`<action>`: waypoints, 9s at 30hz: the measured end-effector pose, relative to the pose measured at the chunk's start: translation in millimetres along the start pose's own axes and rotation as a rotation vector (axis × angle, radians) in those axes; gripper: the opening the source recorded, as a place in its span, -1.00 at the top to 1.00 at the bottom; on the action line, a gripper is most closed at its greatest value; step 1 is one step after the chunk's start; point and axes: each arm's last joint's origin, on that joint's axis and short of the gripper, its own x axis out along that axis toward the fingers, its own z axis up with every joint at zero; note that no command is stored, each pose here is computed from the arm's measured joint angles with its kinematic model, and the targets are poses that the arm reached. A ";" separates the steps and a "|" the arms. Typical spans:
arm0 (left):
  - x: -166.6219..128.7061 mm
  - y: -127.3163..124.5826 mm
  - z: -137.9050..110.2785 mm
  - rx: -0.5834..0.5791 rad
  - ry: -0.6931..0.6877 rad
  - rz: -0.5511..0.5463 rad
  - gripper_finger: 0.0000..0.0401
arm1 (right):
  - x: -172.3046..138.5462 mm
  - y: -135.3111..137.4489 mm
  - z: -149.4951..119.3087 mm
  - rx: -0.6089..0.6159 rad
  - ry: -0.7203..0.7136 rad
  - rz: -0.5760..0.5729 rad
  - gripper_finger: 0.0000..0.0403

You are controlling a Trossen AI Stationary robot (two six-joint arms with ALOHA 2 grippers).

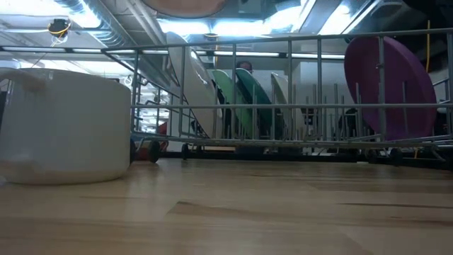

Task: Sort dishes
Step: Put the orange plate into the dishwasher rack

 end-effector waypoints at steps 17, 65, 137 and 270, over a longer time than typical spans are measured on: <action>71.0 -10.1 13.7 0.121 -0.033 -0.450 0.26 | -15.5 -42.0 -20.3 0.576 0.200 0.044 0.92; 195.1 -76.3 27.2 1.006 0.157 -0.217 0.15 | -43.4 -82.6 -49.9 0.811 0.452 -0.072 0.93; 178.2 -106.8 47.6 1.011 0.156 0.016 1.00 | -42.2 -78.1 -63.7 0.717 0.563 -0.008 0.69; 172.5 -241.5 41.4 -0.941 0.156 -0.097 1.00 | -277.9 93.0 -106.2 0.007 0.288 0.159 0.20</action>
